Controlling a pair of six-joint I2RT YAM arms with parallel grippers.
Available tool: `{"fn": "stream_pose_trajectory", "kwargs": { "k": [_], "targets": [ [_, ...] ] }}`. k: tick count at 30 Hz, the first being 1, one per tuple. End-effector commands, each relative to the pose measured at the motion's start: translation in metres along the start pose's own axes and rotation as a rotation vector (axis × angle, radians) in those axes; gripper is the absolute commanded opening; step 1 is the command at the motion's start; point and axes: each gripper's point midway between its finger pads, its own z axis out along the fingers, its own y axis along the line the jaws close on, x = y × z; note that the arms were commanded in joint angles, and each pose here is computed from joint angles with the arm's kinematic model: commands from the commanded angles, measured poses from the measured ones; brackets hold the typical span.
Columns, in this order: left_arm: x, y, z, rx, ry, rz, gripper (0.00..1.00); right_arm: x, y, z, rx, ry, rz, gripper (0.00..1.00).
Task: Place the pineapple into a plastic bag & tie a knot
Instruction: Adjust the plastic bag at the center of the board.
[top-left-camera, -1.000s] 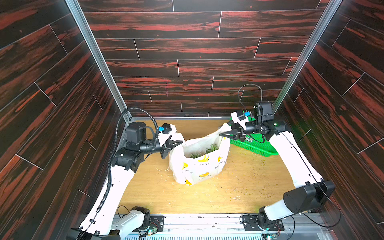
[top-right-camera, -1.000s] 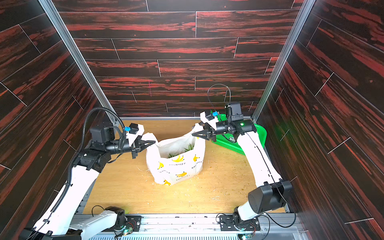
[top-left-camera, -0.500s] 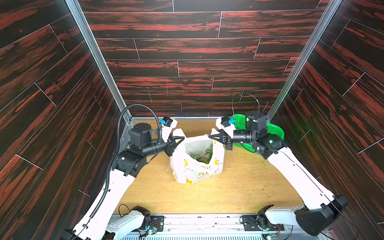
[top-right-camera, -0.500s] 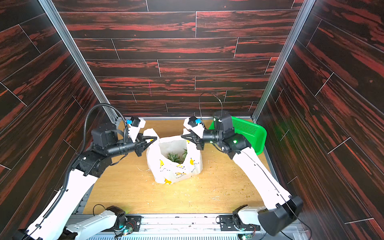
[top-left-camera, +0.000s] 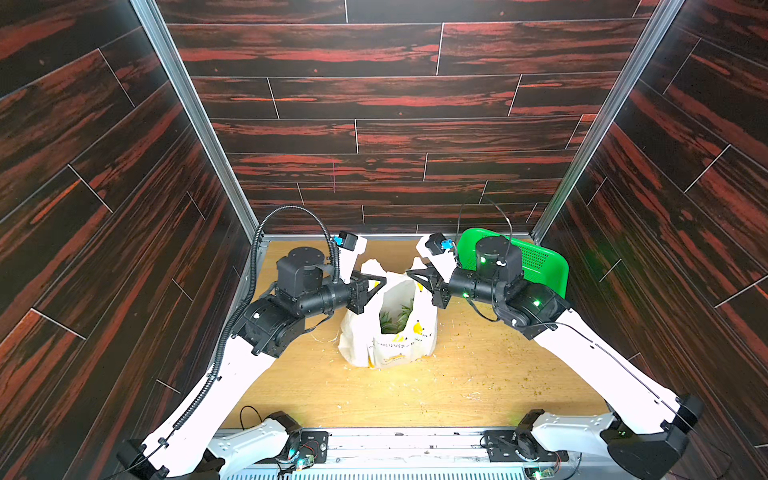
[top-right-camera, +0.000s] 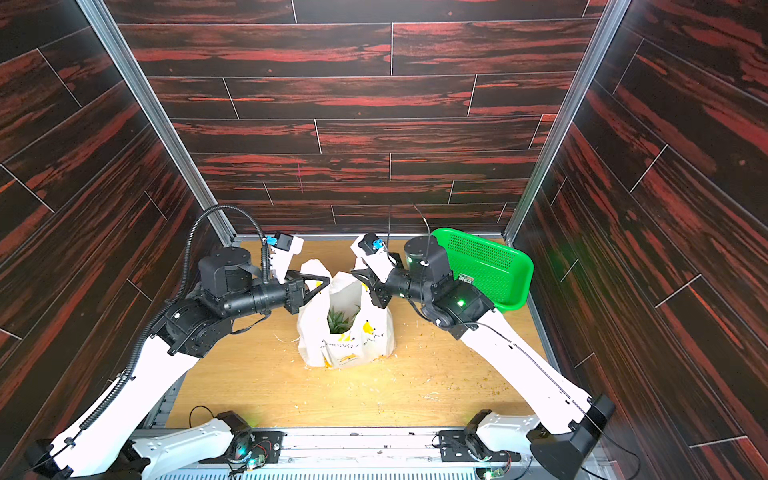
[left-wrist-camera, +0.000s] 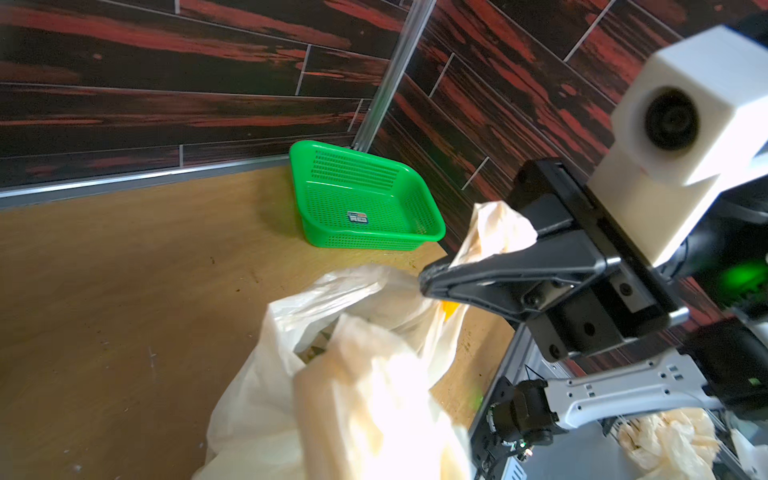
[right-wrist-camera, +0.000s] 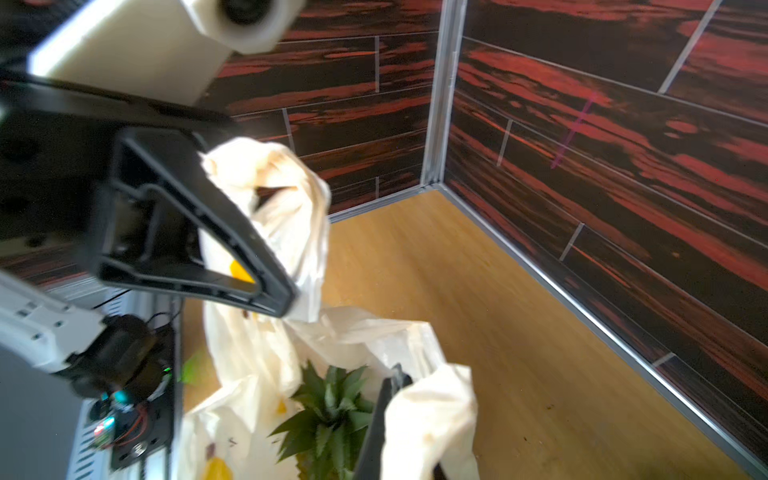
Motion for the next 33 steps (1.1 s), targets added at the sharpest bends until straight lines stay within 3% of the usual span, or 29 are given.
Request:
{"fn": "stream_pose_trajectory", "kwargs": {
  "k": [1, 5, 9, 12, 19, 25, 29, 33],
  "targets": [
    [0.004, 0.011, -0.005, -0.072, 0.013, 0.082, 0.11, 0.004, -0.014, -0.003, 0.098, -0.014, -0.002, 0.0],
    [0.028, 0.022, -0.012, -0.112, 0.067, 0.196, 0.23, 0.013, -0.014, -0.008, 0.108, 0.003, -0.035, 0.0],
    [0.034, 0.02, -0.03, -0.105, 0.032, 0.345, 0.6, 0.012, -0.013, -0.017, 0.092, 0.007, -0.062, 0.0],
    [0.032, 0.017, -0.046, -0.068, -0.027, 0.441, 0.69, 0.012, -0.014, -0.02, 0.073, 0.015, -0.069, 0.0],
    [0.029, 0.024, -0.062, 0.033, -0.058, 0.523, 0.72, 0.008, -0.012, -0.022, 0.012, 0.024, -0.074, 0.0],
    [0.045, 0.018, -0.059, 0.171, 0.045, 0.542, 0.72, 0.004, -0.006, -0.021, -0.044, 0.03, -0.083, 0.0],
    [0.034, 0.024, -0.061, 0.158, 0.002, 0.592, 0.73, 0.006, -0.006, -0.02, -0.071, 0.038, -0.08, 0.0],
    [0.026, 0.019, -0.058, 0.234, -0.015, 0.596, 0.7, 0.008, -0.007, -0.019, -0.102, 0.046, -0.082, 0.0]
  ]
}}
